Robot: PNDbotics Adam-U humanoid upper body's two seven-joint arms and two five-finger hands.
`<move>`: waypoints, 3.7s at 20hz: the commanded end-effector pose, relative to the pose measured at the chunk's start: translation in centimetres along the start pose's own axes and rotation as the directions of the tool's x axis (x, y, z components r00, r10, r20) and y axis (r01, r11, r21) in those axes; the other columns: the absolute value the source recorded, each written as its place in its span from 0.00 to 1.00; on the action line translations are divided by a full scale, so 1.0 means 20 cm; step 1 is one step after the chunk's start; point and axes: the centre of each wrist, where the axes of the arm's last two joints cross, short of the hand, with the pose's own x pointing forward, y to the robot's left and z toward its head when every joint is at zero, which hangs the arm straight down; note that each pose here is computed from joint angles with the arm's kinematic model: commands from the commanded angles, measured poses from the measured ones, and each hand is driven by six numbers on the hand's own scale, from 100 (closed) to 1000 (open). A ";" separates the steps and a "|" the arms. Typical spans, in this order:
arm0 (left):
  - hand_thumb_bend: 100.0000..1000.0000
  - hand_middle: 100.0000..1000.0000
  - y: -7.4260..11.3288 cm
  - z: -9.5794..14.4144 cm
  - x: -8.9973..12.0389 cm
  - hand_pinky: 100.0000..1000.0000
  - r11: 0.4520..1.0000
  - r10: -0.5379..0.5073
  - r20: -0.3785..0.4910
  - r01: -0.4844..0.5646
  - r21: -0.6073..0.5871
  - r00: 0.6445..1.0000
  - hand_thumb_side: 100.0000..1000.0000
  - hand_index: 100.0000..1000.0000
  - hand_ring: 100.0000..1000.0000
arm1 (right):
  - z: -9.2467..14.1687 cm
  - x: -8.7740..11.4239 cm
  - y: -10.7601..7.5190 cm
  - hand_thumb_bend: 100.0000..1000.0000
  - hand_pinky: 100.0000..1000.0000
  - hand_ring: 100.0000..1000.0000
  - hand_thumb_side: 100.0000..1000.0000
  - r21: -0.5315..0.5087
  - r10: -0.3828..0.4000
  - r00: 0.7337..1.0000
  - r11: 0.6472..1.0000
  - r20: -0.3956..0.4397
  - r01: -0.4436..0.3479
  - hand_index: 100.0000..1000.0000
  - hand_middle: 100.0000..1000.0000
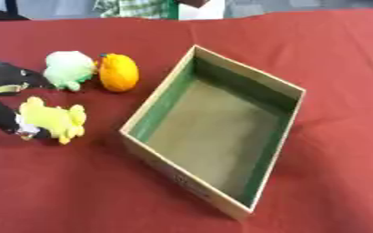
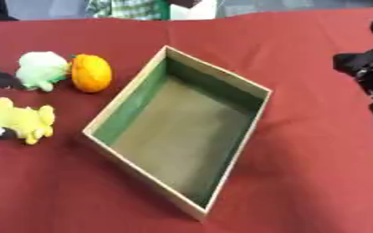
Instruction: Pick up objects on the table and place them in the box.
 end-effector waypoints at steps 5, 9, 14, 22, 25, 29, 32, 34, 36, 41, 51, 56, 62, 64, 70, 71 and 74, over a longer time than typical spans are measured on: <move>0.53 0.89 -0.02 -0.02 -0.04 0.76 0.986 -0.093 0.045 0.098 -0.137 0.995 0.76 1.00 0.86 | -0.01 0.03 0.00 0.00 0.81 0.72 0.60 0.003 0.014 1.000 1.000 0.013 -0.014 0.90 0.47; 0.49 0.86 -0.03 -0.03 -0.03 0.73 0.988 -0.094 0.063 0.101 -0.117 0.994 0.72 1.00 0.84 | -0.01 0.03 0.00 0.00 0.82 0.72 0.60 0.003 0.013 1.000 1.000 0.011 -0.013 0.90 0.47; 0.34 0.80 -0.02 -0.04 -0.01 0.67 0.993 -0.091 0.079 0.097 -0.072 0.993 0.65 0.93 0.80 | -0.01 0.02 0.00 0.00 0.82 0.72 0.60 0.001 0.011 1.000 1.000 0.008 -0.011 0.90 0.47; 0.01 0.71 -0.02 -0.04 0.00 0.57 0.998 -0.056 0.057 0.057 -0.017 0.997 0.47 0.82 0.71 | -0.01 0.02 0.00 0.00 0.82 0.72 0.60 -0.001 0.011 1.000 1.000 0.006 -0.011 0.90 0.47; 0.00 0.71 -0.01 -0.02 0.01 0.55 0.999 -0.046 0.054 0.046 0.002 0.997 0.36 0.81 0.70 | -0.01 0.03 0.00 0.00 0.82 0.72 0.60 0.000 0.011 1.000 1.000 0.006 -0.011 0.90 0.47; 0.00 0.71 0.05 0.03 0.02 0.54 0.998 -0.047 0.037 0.046 0.040 0.998 0.17 0.82 0.70 | -0.01 0.03 0.00 0.00 0.82 0.72 0.60 -0.001 0.009 1.000 1.000 0.005 -0.009 0.90 0.47; 0.00 0.72 0.10 0.08 0.02 0.53 0.994 -0.043 -0.004 0.044 0.097 0.999 0.17 0.82 0.70 | 0.00 0.02 0.00 0.00 0.82 0.72 0.60 -0.002 0.008 1.000 1.000 0.003 -0.008 0.90 0.47; 0.00 0.73 0.12 0.11 0.02 0.53 0.990 -0.043 -0.046 0.049 0.131 0.998 0.17 0.83 0.70 | -0.01 0.02 0.00 0.00 0.82 0.72 0.60 -0.001 0.007 1.000 1.000 0.002 -0.007 0.90 0.47; 0.00 0.73 0.13 0.12 0.03 0.53 0.985 -0.040 -0.078 0.052 0.163 0.996 0.17 0.83 0.70 | -0.01 0.02 0.00 0.00 0.82 0.72 0.60 -0.001 0.007 1.000 1.000 0.002 -0.007 0.90 0.47; 0.00 0.73 0.15 0.15 0.04 0.53 0.975 -0.024 -0.087 0.042 0.216 0.996 0.17 0.83 0.70 | 0.00 0.02 0.00 0.00 0.82 0.72 0.60 -0.001 0.007 1.000 1.000 0.001 -0.007 0.91 0.47; 0.00 0.62 0.37 0.30 0.18 0.43 0.873 -0.068 0.000 0.059 0.484 0.998 0.16 0.73 0.60 | -0.01 0.03 -0.01 0.00 0.82 0.72 0.60 0.004 0.010 1.000 1.000 0.009 -0.010 0.90 0.47; 0.00 0.60 0.50 0.36 0.34 0.41 0.783 -0.126 0.084 0.047 0.620 0.988 0.17 0.71 0.58 | -0.04 0.05 -0.01 0.00 0.81 0.72 0.61 0.025 0.008 0.999 1.000 0.034 -0.009 0.90 0.47; 0.00 0.60 0.60 0.39 0.56 0.40 0.692 -0.210 0.205 -0.002 0.722 0.956 0.17 0.70 0.58 | -0.10 0.08 0.00 0.00 0.81 0.73 0.63 0.058 -0.008 0.997 0.998 0.072 0.004 0.90 0.48; 0.00 0.60 0.62 0.38 0.61 0.40 0.677 -0.221 0.238 -0.027 0.735 0.946 0.18 0.70 0.57 | -0.12 0.09 0.01 0.00 0.81 0.73 0.64 0.071 -0.016 0.996 0.997 0.089 0.010 0.90 0.50; 0.00 0.60 0.67 0.32 0.77 0.39 0.664 -0.251 0.322 -0.079 0.743 0.913 0.18 0.70 0.57 | -0.18 0.14 0.02 0.00 0.81 0.77 0.68 0.119 -0.016 0.988 0.993 0.151 -0.002 0.90 0.55; 0.00 0.60 0.67 0.31 0.80 0.39 0.662 -0.261 0.330 -0.080 0.745 0.907 0.18 0.70 0.57 | -0.20 0.15 0.02 0.00 0.81 0.77 0.68 0.129 -0.018 0.987 0.992 0.162 -0.003 0.90 0.55; 0.00 0.60 0.70 0.27 0.86 0.40 0.665 -0.284 0.341 -0.072 0.743 0.896 0.18 0.70 0.58 | -0.22 0.16 0.03 0.00 0.81 0.78 0.69 0.152 -0.024 0.984 0.988 0.178 -0.004 0.90 0.56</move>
